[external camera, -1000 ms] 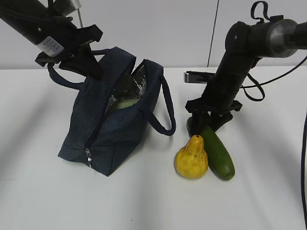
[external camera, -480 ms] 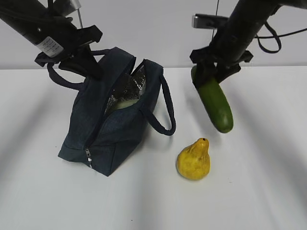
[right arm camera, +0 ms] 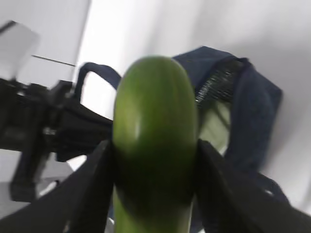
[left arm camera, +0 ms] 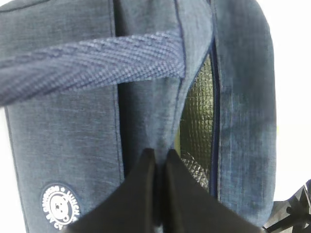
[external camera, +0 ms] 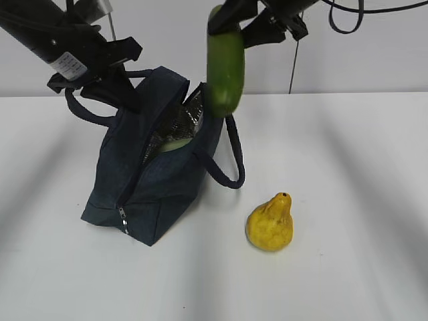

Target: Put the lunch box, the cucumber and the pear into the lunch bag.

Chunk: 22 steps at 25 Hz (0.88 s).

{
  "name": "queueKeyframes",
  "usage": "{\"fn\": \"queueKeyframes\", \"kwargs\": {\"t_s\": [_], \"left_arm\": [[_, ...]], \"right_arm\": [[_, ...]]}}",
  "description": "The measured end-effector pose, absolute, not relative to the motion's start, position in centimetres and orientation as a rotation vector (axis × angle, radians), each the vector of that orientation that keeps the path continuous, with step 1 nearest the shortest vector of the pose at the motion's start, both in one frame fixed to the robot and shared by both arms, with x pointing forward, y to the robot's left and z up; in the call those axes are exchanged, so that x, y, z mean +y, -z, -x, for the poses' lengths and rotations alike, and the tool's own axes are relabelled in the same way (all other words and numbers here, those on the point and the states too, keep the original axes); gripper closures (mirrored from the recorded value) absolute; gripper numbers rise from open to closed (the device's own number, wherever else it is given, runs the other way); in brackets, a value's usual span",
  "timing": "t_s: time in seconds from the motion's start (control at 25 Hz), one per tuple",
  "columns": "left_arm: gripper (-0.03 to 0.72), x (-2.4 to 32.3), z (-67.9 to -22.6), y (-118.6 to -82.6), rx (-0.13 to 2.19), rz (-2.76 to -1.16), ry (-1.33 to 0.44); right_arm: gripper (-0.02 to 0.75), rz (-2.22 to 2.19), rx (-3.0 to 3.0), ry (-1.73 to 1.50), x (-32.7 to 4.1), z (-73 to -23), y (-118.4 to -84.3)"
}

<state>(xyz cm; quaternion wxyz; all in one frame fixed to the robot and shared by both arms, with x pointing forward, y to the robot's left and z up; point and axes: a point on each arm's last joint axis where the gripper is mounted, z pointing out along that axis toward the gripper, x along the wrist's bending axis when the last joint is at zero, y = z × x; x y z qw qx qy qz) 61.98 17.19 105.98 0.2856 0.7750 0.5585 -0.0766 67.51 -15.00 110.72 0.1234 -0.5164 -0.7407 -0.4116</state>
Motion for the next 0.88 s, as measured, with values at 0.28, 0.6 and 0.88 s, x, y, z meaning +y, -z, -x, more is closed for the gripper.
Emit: {"fn": "queueKeyframes", "kwargs": {"t_s": [0.28,0.6,0.88], "left_arm": [[0.683,17.2,-62.0,-106.0,1.493,-2.073,0.205],[0.683,17.2,-62.0,-106.0,1.493,-2.073,0.205],[0.683,17.1,-62.1,-106.0,1.492,-2.054,0.194]], "right_arm": [[0.378,1.469,-1.975,1.396,-12.8,-68.7,-110.4],[0.378,1.450,-2.126,1.230,-10.0,-69.7,-104.7],[0.378,1.539,-2.202,1.062,-10.6,-69.7,-103.1]]}}
